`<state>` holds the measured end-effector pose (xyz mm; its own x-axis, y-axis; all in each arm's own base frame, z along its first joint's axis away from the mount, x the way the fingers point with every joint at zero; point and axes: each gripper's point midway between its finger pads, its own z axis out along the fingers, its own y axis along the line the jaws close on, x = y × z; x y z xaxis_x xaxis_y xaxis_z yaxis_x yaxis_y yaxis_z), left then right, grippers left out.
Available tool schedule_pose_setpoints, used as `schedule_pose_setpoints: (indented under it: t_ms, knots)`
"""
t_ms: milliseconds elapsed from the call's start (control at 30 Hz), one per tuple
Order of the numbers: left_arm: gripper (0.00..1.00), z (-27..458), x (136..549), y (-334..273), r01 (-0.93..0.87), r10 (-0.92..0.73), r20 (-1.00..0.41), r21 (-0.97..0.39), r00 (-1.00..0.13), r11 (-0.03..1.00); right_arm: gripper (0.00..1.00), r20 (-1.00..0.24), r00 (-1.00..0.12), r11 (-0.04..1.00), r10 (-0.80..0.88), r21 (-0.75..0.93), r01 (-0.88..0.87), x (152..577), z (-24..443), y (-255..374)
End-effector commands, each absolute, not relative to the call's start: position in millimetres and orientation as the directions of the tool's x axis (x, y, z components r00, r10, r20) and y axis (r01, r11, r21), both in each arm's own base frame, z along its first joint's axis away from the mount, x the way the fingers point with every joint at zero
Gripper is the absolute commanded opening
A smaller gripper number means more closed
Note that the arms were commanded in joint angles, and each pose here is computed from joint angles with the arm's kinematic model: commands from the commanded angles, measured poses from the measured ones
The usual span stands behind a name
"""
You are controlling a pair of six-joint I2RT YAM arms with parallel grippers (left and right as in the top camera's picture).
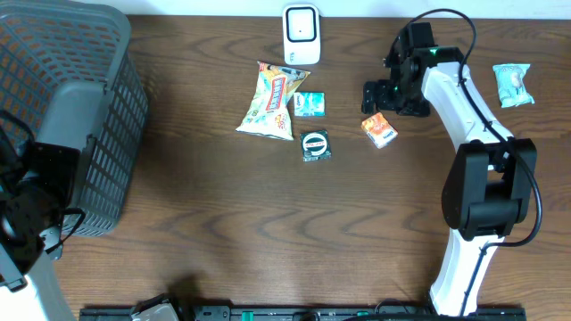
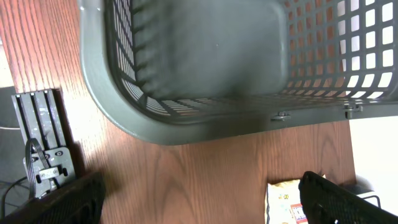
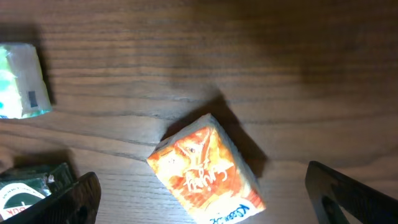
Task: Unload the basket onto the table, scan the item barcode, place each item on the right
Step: 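Lift the orange pack and move it right of the pile, then regrasp the orange pack and raise it toward the scanner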
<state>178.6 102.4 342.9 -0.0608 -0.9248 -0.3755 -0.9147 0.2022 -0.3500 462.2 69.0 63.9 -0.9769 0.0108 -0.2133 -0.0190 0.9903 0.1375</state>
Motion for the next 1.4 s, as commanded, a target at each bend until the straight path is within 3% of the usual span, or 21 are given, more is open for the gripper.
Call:
schedule_pose_setpoints:
  t_ms: [0, 33, 200, 400, 533, 667, 800, 867, 900, 967, 1067, 1367]
  knots:
    - [0.98, 339.3, 168.2, 100.7, -0.93, -0.93, -0.363, -0.316, -0.062, 0.186, 0.79, -0.284, -0.95, 0.983, -0.128, 0.09, -0.159, 470.5, 79.5, 67.0]
    - [0.98, 339.3, 168.2, 100.7, -0.93, -0.93, -0.363, -0.316, -0.062, 0.186, 0.67, -0.302, -0.933, 0.972, -0.194, 0.07, -0.225, 474.5, 75.4, 67.2]
    - [0.98, 339.3, 168.2, 100.7, -0.93, -0.93, -0.363, -0.316, -0.062, 0.186, 0.65, -0.301, -0.897, 0.937, -0.324, 0.03, -0.349, 473.2, 54.4, 67.1]
    - [0.98, 339.3, 168.2, 100.7, -0.93, -0.93, -0.363, -0.316, -0.062, 0.186, 0.56, -0.265, -0.91, 0.931, -0.319, 0.091, -0.353, 457.4, 37.2, 66.4]
    - [0.97, 339.3, 168.2, 100.7, -0.93, -0.93, -0.363, -0.316, -0.062, 0.186, 0.38, -0.255, -0.92, 0.926, -0.297, 0.159, -0.343, 448.6, 28.3, 67.4]
    - [0.98, 339.3, 168.2, 100.7, -0.93, -0.93, -0.363, -0.316, -0.062, 0.186, 0.49, -0.259, -0.921, 0.909, -0.29, 0.225, -0.35, 439.9, 16.6, 74.1]
    - [0.97, 339.3, 168.2, 100.7, -0.93, -0.93, -0.363, -0.316, -0.062, 0.186, 0.43, -0.226, -0.93, 0.909, -0.289, 0.239, -0.341, 425.6, 0.8, 73.6]
    - [0.98, 339.3, 168.2, 100.7, -0.93, -0.93, -0.363, -0.316, -0.062, 0.186, 0.32, -0.207, -0.937, 0.91, -0.282, 0.252, -0.33, 419.1, -3.7, 74.2]
    - [0.98, 339.3, 168.2, 100.7, -0.93, -0.93, -0.363, -0.316, -0.062, 0.186, 0.18, -0.195, -0.941, 0.906, -0.276, 0.273, -0.322, 414.9, -4.0, 76.8]
    - [0.98, 339.3, 168.2, 100.7, -0.93, -0.93, -0.363, -0.316, -0.062, 0.186, 0.08, -0.196, -0.944, 0.893, -0.267, 0.317, -0.318, 412.2, -0.1, 83.9]
    - [0.98, 339.3, 168.2, 100.7, -0.93, -0.93, -0.363, -0.316, -0.062, 0.186, 0.01, -0.223, -0.94, 0.855, -0.256, 0.402, -0.328, 412.2, 15.0, 99.2]
    - [0.98, 339.3, 168.2, 100.7, -0.93, -0.93, -0.363, -0.316, -0.062, 0.186, 0.01, -0.432, -0.889, 0.833, -0.151, 0.428, -0.35, 452.4, 113.4, 117.3]
